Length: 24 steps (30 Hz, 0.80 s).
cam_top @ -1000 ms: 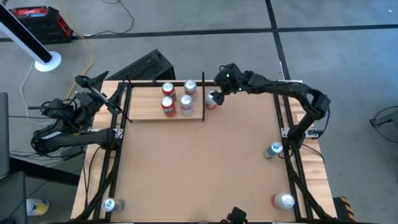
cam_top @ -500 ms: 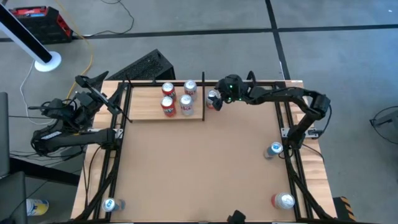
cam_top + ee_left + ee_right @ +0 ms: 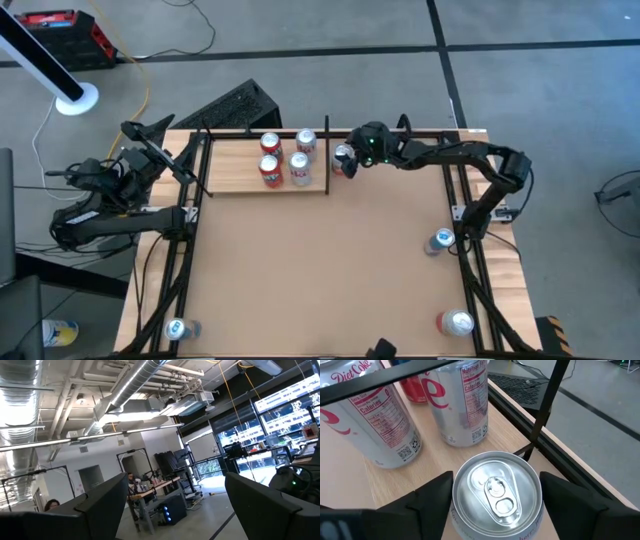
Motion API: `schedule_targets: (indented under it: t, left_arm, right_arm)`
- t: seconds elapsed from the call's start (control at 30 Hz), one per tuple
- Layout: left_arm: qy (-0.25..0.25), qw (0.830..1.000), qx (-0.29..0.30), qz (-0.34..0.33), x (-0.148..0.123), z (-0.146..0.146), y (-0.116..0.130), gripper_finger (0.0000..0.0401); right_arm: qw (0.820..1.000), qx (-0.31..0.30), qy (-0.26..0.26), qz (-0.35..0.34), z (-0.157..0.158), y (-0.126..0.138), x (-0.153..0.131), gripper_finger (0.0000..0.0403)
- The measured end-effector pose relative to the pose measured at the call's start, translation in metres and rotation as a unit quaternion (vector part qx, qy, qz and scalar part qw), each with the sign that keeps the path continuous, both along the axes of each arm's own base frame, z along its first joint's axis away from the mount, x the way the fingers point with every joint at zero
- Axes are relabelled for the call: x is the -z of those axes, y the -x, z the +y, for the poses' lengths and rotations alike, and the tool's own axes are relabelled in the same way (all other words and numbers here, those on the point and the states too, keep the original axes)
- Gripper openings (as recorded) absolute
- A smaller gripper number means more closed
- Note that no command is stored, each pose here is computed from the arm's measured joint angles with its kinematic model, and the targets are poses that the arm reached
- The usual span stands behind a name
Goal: Place canned beverage on shelf
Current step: Put the top pink-white soda can on the shelf
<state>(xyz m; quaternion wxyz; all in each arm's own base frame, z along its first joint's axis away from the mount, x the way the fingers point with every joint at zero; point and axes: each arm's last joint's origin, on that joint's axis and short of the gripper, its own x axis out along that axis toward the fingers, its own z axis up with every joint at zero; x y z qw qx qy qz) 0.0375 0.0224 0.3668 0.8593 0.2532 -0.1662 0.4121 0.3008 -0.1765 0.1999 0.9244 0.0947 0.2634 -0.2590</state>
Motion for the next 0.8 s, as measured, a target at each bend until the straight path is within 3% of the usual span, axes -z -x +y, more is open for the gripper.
schedule_targets:
  t: [0.1, 0.27, 0.47, 0.8]
  left_arm:
    - [0.0, 1.0, 0.0, 0.0, 0.0, 0.0, 0.0, 0.032]
    - [0.0, 1.0, 0.0, 0.0, 0.0, 0.0, 0.0, 0.032]
    - [0.0, 1.0, 0.0, 0.001, 0.0, 0.0, 0.0, 0.032]
    - [0.0, 1.0, 0.0, 0.001, 0.0, 0.0, 0.0, 0.032]
  right_arm:
    - [1.0, -0.002, 0.002, 0.002, 0.001, 0.002, -0.003, 0.0274]
    - [1.0, -0.002, 0.0, 0.009, 0.006, 0.01, -0.013, 0.0274]
    - [1.0, -0.003, 0.014, -0.026, 0.019, 0.028, -0.052, 0.0274]
    - [0.994, -0.106, -0.005, -0.027, 0.098, 0.052, -0.096, 0.0274]
